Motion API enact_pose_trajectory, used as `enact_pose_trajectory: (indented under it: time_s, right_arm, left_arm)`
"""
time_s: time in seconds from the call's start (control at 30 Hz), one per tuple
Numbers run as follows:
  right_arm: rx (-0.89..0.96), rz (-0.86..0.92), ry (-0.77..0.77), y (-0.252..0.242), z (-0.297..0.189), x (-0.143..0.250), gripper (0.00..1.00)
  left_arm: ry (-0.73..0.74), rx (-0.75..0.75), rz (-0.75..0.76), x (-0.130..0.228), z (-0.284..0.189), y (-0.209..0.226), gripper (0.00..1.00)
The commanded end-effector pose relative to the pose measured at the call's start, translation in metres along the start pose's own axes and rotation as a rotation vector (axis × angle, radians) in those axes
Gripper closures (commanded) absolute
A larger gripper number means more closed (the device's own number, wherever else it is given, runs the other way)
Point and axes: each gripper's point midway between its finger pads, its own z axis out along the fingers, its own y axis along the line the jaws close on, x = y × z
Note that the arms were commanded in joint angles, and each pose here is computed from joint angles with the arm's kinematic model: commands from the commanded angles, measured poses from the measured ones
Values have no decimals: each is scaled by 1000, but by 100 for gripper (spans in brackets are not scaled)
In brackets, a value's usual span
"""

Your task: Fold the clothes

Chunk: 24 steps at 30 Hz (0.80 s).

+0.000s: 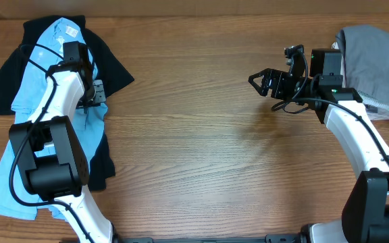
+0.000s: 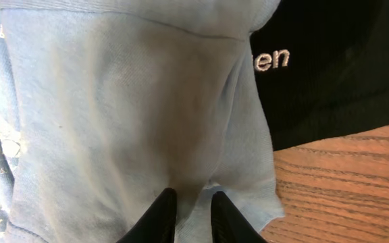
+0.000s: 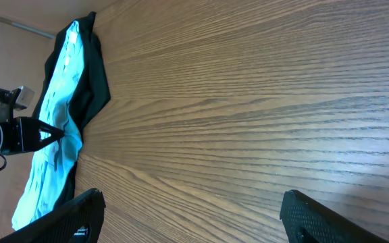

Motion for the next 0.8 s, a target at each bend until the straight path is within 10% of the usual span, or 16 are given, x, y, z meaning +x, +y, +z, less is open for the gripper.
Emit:
enact_pose_trajectory:
  time_s: [0.0, 0.3, 0.67, 0.77]
  right_arm:
    - [-1, -15, -3, 2, 1, -2, 12]
    - [-1, -15, -3, 2, 1, -2, 12]
    - [-2, -20, -10, 2, 1, -3, 12]
    - [-1, -19, -10, 2, 1, -3, 12]
  left_arm:
    - [13, -27, -7, 5, 7, 3, 78]
    - [13, -51, -6, 13, 17, 6, 58]
    - [-2, -60, -9, 6, 12, 8, 77]
    - [0, -60, -8, 1, 4, 9, 96]
